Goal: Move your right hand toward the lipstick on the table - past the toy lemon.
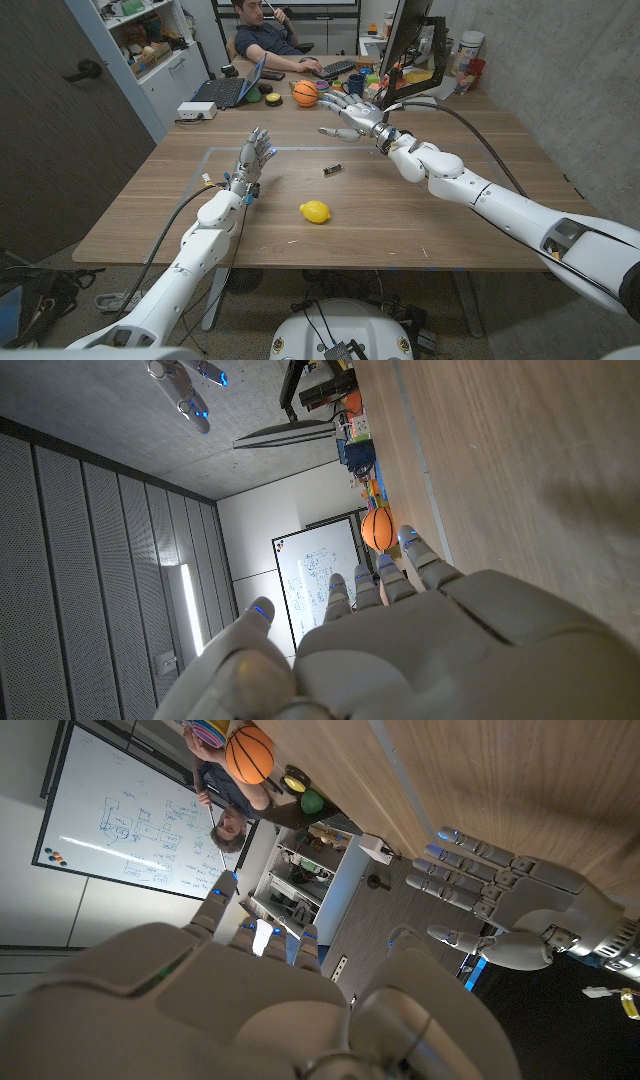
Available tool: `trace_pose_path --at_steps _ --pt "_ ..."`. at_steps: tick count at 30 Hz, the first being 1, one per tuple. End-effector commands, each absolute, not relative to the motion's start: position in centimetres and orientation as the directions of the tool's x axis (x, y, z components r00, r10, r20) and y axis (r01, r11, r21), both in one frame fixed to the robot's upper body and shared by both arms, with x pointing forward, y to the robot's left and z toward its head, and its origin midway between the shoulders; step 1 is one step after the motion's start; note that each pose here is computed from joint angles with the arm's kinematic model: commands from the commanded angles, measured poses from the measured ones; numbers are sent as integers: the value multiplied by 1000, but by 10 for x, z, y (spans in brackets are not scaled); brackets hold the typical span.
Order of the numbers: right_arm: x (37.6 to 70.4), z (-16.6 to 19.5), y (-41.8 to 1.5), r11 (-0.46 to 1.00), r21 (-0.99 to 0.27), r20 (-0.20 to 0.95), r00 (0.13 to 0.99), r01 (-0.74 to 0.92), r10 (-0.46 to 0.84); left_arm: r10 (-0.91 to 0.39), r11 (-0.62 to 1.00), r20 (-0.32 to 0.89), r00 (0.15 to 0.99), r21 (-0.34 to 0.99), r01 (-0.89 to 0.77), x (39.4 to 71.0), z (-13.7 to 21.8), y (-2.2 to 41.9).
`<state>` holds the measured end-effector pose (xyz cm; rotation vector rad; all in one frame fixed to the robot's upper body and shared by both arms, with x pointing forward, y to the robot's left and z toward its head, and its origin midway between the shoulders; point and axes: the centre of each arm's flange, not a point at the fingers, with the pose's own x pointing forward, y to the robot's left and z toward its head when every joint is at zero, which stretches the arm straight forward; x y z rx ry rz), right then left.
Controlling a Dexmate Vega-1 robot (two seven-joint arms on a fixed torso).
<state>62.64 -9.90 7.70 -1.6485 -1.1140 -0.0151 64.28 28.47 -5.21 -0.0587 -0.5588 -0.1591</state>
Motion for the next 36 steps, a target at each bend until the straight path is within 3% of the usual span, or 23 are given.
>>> trace_pose_path --at_steps 1,36 --pt "639 61 -93 -23 -819 414 619 574 668 -136 986 523 842 -15 168 643 -57 285" --pt "652 31 -90 -133 -873 263 683 469 682 -134 985 519 844 -23 171 639 -66 285"
